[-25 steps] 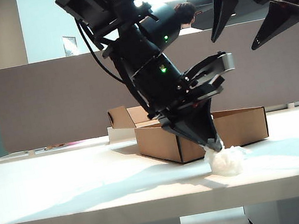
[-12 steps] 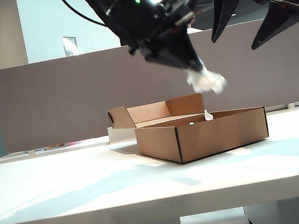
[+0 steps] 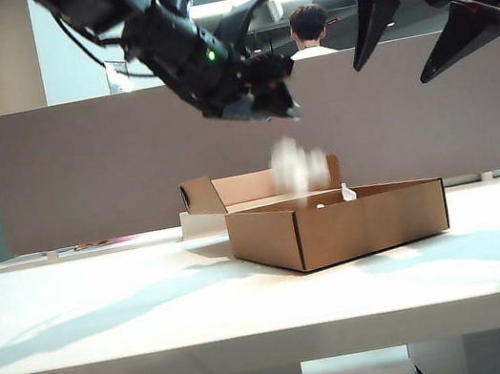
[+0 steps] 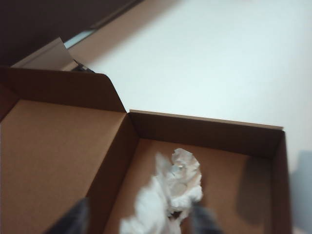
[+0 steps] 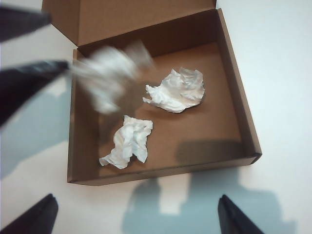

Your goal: Pick up all the paper balls on the table and put them in the paper box.

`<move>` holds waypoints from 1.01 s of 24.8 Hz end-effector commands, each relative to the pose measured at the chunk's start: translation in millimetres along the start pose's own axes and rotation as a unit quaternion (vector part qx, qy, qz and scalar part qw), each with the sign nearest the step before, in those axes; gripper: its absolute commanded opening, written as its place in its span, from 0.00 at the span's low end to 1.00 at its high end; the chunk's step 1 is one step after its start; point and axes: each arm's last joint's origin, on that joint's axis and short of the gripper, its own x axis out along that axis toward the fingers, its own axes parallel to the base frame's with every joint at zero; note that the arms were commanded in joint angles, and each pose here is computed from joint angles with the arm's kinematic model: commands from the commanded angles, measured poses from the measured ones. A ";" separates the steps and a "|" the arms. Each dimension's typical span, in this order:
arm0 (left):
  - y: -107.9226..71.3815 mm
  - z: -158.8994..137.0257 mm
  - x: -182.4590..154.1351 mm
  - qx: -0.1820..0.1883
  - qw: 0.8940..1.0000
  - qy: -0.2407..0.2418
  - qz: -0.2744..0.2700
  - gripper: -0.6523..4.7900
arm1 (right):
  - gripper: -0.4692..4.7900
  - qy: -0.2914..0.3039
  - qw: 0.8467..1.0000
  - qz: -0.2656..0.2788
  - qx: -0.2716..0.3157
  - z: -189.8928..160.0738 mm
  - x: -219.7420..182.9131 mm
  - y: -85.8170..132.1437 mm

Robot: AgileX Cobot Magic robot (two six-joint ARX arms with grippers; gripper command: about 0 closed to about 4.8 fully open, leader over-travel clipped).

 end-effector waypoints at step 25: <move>-71.1 -61.4 11.0 -0.024 0.951 0.288 -0.114 0.14 | 0.18 0.063 0.998 0.023 -0.001 -12.9 -9.6 3.3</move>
